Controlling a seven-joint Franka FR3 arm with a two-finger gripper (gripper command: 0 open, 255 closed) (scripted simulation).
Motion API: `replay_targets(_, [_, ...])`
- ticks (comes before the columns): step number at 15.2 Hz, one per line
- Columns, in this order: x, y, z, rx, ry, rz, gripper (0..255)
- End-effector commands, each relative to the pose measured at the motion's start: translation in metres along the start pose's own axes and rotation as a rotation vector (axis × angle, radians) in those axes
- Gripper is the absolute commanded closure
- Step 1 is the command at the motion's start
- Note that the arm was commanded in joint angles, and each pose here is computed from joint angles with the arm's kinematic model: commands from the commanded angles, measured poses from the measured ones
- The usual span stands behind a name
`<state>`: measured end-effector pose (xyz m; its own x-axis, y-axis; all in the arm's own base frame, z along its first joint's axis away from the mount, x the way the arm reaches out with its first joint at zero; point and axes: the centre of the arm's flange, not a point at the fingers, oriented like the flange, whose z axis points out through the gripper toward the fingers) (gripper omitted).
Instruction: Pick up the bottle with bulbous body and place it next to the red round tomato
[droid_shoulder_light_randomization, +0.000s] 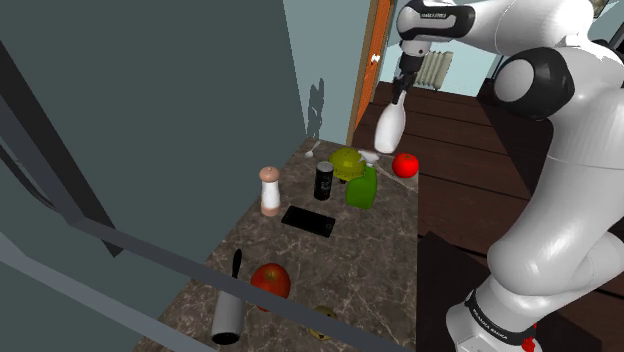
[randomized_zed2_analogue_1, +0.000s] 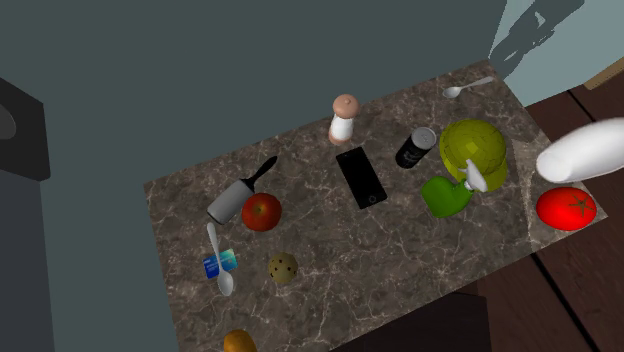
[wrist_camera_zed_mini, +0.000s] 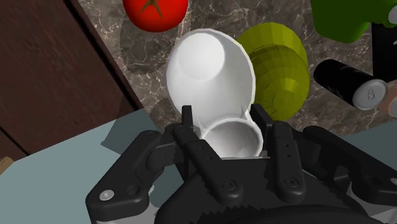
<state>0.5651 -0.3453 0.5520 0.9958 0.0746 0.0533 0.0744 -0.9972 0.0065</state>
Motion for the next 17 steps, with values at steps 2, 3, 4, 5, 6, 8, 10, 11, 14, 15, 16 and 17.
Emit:
replay_targets(2, [-0.001, 0.001, 0.015, -0.001, 0.001, 0.000, 255])
replay_targets(3, [-0.001, 0.001, 0.021, -0.001, 0.001, 0.000, 255])
replay_targets(4, [-0.001, 0.001, 0.026, -0.001, 0.001, 0.000, 255])
replay_targets(5, [-0.002, 0.001, 0.031, -0.001, 0.001, 0.000, 255])
replay_targets(6, [-0.002, 0.001, 0.036, -0.001, 0.001, 0.000, 255])
replay_targets(8, [-0.003, 0.001, 0.047, -0.001, 0.001, 0.000, 255])
replay_targets(10, [-0.003, 0.001, 0.057, -0.001, 0.001, 0.000, 255])
replay_targets(11, [-0.003, 0.001, 0.063, -0.001, 0.001, 0.000, 255])
replay_targets(14, [-0.004, 0.001, 0.079, -0.001, 0.001, 0.000, 255])
replay_targets(15, [-0.005, 0.001, 0.084, -0.001, 0.001, 0.000, 255])
replay_targets(16, [-0.005, 0.001, 0.089, -0.001, 0.001, 0.000, 255])
replay_targets(17, [-0.005, 0.001, 0.094, -0.001, 0.001, 0.000, 255])
